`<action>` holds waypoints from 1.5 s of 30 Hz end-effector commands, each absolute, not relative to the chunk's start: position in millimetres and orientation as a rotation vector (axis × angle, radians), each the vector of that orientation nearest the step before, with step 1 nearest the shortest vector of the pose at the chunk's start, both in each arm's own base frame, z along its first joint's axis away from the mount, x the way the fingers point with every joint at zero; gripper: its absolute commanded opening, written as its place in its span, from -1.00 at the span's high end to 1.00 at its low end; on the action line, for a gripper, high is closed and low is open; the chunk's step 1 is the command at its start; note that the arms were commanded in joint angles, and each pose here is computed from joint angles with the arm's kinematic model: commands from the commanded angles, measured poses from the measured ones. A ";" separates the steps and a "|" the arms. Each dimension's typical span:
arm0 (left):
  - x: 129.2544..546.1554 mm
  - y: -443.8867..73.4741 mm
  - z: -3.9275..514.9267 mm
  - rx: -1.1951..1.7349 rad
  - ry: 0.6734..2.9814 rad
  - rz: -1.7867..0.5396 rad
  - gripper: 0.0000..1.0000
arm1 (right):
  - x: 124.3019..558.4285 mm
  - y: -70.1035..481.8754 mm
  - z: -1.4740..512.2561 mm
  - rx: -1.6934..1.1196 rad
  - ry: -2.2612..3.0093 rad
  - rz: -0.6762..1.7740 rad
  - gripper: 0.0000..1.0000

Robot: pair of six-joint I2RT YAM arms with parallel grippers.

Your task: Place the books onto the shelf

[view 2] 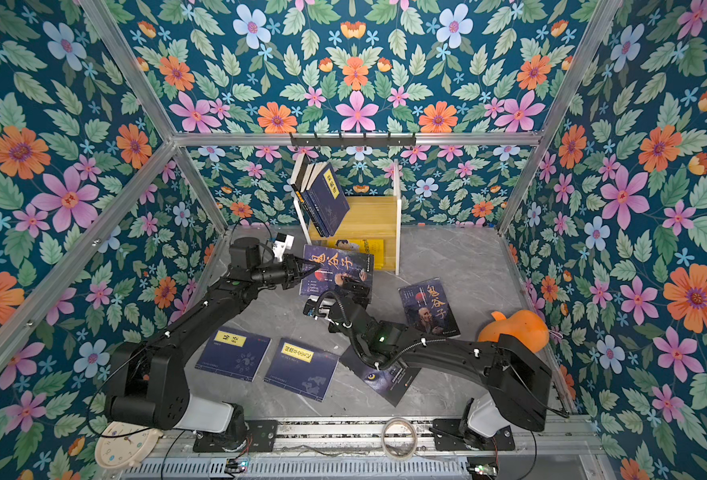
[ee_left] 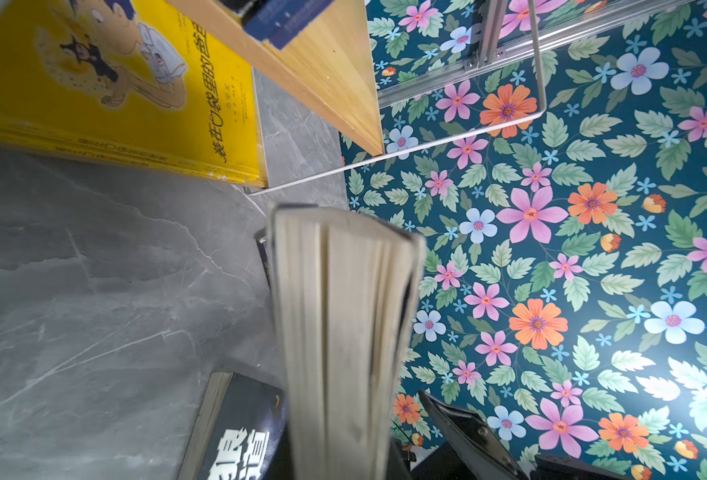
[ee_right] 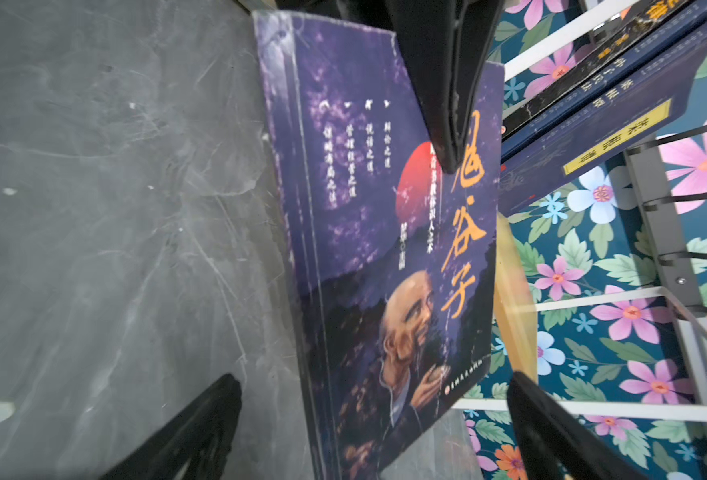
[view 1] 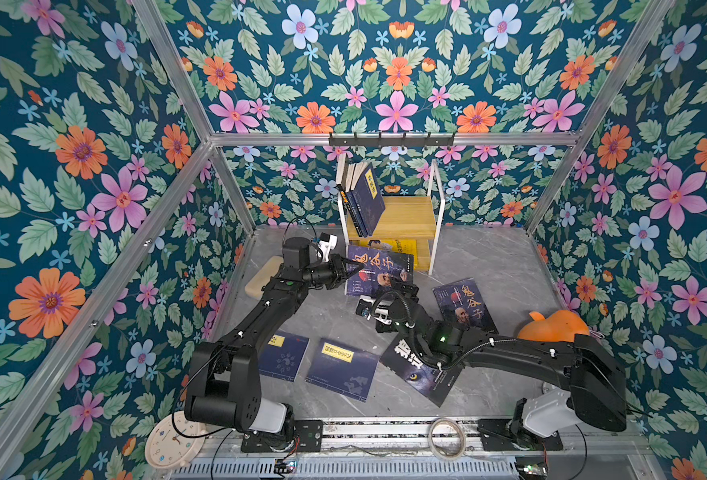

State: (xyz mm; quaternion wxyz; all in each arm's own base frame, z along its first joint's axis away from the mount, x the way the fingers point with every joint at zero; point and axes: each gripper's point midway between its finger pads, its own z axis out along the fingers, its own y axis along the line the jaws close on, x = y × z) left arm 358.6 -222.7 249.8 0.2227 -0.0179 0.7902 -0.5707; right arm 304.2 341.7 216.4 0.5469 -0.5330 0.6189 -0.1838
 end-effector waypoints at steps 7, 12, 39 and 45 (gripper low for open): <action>356.6 -228.9 260.6 0.030 2.128 -1.611 1.00 | 366.6 347.5 231.2 -1.051 1.392 -0.602 -0.98; 357.5 -225.2 256.7 0.015 2.129 -1.579 0.73 | 370.7 342.2 224.1 -1.069 1.392 -0.663 -0.35; 404.0 -49.9 219.9 -0.315 2.088 -0.775 -0.99 | 401.6 301.0 195.2 -1.178 1.467 -0.743 1.00; 403.1 -38.7 216.0 -0.324 2.094 -0.683 -1.00 | 425.2 303.0 189.1 -1.209 1.483 -0.753 1.00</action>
